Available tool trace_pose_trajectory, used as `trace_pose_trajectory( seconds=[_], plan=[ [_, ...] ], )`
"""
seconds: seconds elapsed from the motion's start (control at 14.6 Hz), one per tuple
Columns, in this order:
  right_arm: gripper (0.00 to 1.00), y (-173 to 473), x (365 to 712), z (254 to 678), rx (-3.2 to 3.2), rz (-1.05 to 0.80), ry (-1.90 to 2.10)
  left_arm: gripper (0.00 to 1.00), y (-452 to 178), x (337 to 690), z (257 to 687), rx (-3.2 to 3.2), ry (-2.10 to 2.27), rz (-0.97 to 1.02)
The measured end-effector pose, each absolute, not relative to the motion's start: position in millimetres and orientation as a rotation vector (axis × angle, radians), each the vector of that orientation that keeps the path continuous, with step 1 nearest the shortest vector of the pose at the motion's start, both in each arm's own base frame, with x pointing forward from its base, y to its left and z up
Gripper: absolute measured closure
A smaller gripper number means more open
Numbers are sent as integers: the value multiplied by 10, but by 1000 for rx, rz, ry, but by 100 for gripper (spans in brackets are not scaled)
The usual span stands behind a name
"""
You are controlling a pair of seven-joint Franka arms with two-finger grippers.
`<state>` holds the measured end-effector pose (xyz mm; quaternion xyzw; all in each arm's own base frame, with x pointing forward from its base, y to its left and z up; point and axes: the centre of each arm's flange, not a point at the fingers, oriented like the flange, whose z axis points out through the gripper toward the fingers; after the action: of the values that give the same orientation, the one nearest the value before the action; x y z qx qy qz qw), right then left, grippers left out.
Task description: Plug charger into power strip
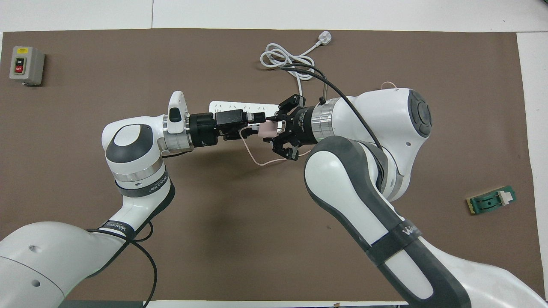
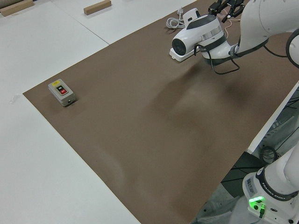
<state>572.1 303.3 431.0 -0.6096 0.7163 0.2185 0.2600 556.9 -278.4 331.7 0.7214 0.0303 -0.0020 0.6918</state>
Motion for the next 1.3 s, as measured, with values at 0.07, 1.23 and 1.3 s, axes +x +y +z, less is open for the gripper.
trace_pose_trajectory(
  seconds=[0.07,1.23,1.3],
  plan=[
    [53,3030,5723,4310,-1650,592,1941,0,-2796,5565,3319,1610,68,-4],
    [53,3029,5725,4319,-1649,590,1940,52,-2789,5567,3311,1611,65,3],
    [53,3024,5726,4337,-1646,589,1940,61,-2777,5565,3294,1613,65,8]
  ],
)
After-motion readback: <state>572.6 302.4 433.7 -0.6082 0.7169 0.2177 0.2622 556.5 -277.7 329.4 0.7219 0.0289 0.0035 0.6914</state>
